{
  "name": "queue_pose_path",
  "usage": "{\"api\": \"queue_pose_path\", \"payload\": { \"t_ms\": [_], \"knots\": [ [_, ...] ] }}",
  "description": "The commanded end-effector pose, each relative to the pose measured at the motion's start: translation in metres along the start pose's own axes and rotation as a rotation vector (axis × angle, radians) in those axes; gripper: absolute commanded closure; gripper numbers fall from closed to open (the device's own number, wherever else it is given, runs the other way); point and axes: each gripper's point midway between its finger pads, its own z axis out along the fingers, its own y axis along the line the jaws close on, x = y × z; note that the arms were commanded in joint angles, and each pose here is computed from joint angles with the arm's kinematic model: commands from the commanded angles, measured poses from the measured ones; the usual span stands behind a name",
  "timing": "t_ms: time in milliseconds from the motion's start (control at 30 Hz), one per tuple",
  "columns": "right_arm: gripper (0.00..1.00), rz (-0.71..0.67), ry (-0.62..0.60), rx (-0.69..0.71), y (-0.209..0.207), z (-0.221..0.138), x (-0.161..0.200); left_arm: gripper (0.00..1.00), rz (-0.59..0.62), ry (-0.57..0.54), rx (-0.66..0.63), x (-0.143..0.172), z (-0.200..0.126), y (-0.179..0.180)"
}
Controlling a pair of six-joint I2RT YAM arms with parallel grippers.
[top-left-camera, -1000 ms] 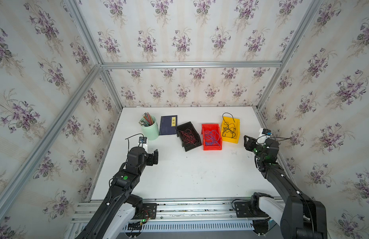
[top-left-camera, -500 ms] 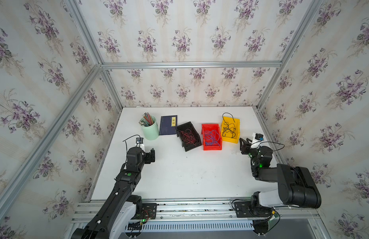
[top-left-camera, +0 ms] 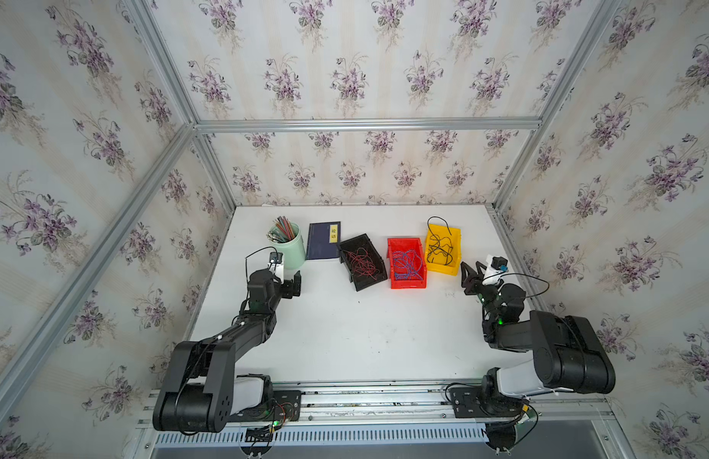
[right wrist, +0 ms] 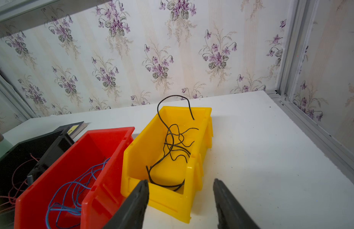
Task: Untangle and sort cables by color
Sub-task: Reset both arms
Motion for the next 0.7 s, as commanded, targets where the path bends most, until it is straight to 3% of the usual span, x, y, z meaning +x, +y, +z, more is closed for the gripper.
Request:
{"api": "queue_pose_path", "payload": {
  "t_ms": [0, 67, 233, 400, 600, 667],
  "knots": [
    [0.43, -0.033, -0.071, -0.013, 0.005, -0.005, -0.014, 0.01, 0.085, -0.107, 0.062, -0.011, 0.000, -0.012],
    [0.42, -0.039, -0.086, -0.014, 0.006, -0.008, -0.015, 0.01, 0.089, -0.148, 0.050, -0.007, -0.001, -0.011],
    [0.41, -0.046, -0.103, -0.015, 0.008, -0.013, -0.016, 0.01, 0.054, -0.124, -0.005, 0.006, 0.015, 0.000],
    [0.39, -0.046, -0.105, 0.010, 0.006, -0.012, -0.016, 0.01, -0.025, 0.026, -0.078, 0.012, 0.032, 0.022],
    [0.36, -0.080, -0.146, 0.040, 0.009, -0.017, -0.012, 0.01, -0.024, -0.011, -0.083, 0.010, 0.031, 0.023],
    [0.34, -0.050, -0.098, 0.093, -0.001, -0.011, -0.006, 0.01, -0.024, -0.003, -0.082, 0.011, 0.031, 0.022]
  ]
}}
